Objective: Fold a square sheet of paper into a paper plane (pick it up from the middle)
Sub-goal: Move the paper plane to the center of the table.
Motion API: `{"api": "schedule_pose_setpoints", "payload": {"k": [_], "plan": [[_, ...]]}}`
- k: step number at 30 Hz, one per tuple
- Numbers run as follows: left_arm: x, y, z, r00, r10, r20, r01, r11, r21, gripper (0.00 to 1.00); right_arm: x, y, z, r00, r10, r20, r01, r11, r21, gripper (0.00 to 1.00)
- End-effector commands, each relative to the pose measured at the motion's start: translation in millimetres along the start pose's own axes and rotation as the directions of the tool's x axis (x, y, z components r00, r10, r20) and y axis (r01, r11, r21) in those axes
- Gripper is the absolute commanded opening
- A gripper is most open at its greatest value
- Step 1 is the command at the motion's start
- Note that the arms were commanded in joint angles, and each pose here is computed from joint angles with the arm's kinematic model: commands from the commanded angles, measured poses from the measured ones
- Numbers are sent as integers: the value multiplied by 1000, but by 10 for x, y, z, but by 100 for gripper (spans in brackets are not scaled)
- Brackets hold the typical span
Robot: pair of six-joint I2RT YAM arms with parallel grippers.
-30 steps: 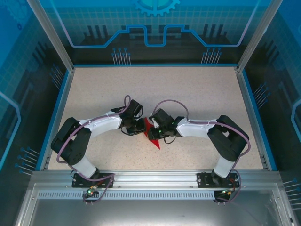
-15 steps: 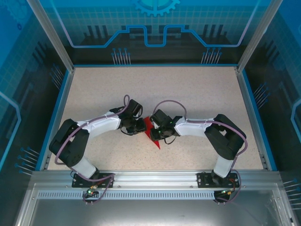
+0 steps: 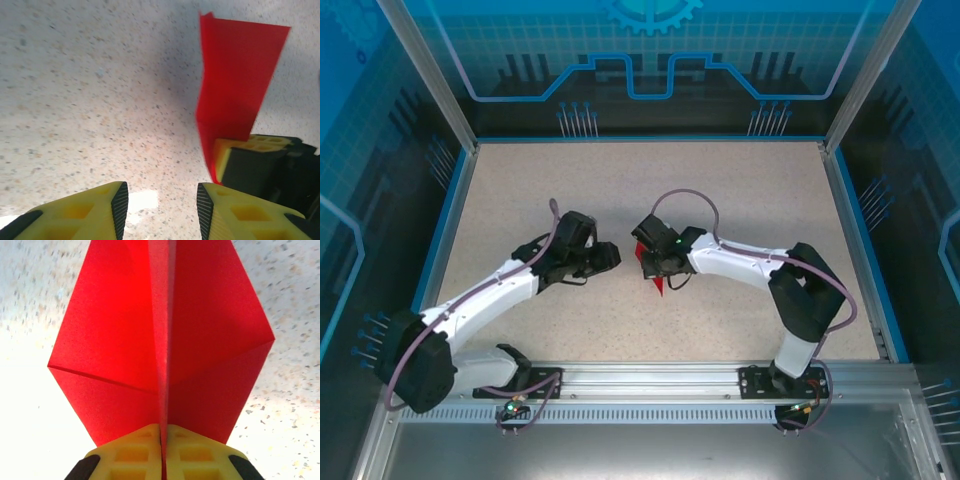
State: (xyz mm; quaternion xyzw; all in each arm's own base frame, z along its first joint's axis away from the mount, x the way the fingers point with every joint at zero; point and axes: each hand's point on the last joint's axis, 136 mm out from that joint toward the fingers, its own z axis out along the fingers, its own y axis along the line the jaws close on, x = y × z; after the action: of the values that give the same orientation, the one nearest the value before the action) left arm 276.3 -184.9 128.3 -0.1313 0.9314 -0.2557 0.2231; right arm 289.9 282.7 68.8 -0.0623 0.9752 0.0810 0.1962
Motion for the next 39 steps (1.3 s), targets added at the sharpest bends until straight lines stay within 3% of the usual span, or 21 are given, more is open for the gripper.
{"api": "schedule_pose_setpoints", "payload": {"k": [1, 9, 18, 28, 32, 39], "plan": [[-8, 244, -43, 999, -33, 33, 36, 997, -74, 46, 25, -202, 143, 996, 76, -42, -71, 990, 125, 8], [13, 355, -106, 998, -47, 47, 50, 996, -80, 48, 51, -155, 456, 990, 104, -99, -85, 981, 173, 9], [-1, 372, -109, 998, -41, 50, 45, 996, -82, 47, 298, -253, 663, 979, 140, -146, -110, 974, 199, 17], [-2, 380, -91, 998, -45, 48, 48, 995, -83, 48, 562, -342, 859, 965, 165, -204, -118, 967, 225, 19], [-21, 404, -115, 998, -32, 61, 37, 995, -97, 48, 404, -264, 679, 975, 152, -162, -120, 974, 193, 20], [-161, 481, -260, 990, 28, 139, -6, 988, -154, 54, -263, -48, -176, 996, 76, 47, -79, 995, 60, 33]]}}
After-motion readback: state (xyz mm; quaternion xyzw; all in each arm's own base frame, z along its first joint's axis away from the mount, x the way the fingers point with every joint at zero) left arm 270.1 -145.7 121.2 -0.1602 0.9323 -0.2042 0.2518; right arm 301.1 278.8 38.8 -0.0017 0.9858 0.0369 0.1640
